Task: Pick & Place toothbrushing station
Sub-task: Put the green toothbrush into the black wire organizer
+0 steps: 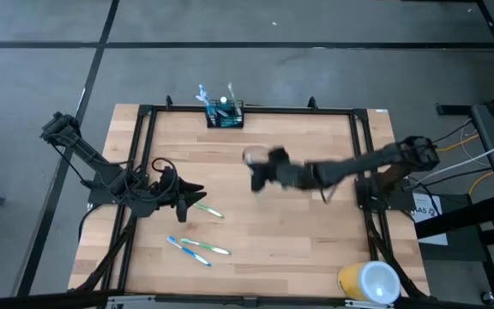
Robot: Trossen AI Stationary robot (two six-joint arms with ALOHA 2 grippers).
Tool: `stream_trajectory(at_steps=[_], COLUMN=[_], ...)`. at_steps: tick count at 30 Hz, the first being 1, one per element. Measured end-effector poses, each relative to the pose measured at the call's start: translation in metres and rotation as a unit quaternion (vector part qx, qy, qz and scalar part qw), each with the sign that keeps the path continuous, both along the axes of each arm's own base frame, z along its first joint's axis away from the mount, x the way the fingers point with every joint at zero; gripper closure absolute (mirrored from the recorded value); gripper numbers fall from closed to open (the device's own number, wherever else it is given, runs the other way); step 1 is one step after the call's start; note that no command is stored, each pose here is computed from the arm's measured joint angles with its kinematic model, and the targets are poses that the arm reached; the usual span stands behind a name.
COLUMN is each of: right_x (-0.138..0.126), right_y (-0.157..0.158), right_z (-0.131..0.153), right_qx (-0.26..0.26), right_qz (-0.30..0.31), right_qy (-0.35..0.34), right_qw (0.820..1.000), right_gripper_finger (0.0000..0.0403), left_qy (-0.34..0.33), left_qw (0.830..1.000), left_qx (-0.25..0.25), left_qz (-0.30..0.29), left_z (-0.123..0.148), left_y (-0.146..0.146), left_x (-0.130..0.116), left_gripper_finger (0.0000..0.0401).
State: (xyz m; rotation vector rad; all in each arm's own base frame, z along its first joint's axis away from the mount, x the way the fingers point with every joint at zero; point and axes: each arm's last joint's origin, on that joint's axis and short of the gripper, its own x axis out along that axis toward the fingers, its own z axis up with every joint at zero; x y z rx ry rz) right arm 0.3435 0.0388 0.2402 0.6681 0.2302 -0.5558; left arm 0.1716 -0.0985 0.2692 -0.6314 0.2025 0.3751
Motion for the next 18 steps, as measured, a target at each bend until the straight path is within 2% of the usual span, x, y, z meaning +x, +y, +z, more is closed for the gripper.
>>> stream_trajectory(at_steps=[5,9,14,18], right_x=[0.009,0.005,0.002,0.022], right_y=[-0.083,-0.141,-0.201,-0.234], right_z=[0.017,0.019,0.009,0.007], right_qx=[-0.066,-0.081,-0.091,-0.105], right_qz=[0.027,0.043,0.049,0.091], right_qy=[-0.046,-0.087,-0.118,-0.12], right_qw=[0.996,0.992,0.988,0.983], right_gripper_finger=[0.0393,0.0393,0.0393,0.0393], left_qy=[-0.006,-0.014,-0.019,-0.019], left_qw=[1.0,0.999,0.999,0.999], left_qx=[0.0,0.009,0.007,0.008], left_qz=[0.012,0.032,0.043,0.045], left_z=[0.0,0.001,0.001,0.001], left_y=[0.0,0.0,0.0,0.001], left_x=[-0.001,-0.002,-0.002,-0.002], left_gripper_finger=[0.026,0.026,0.026,0.026])
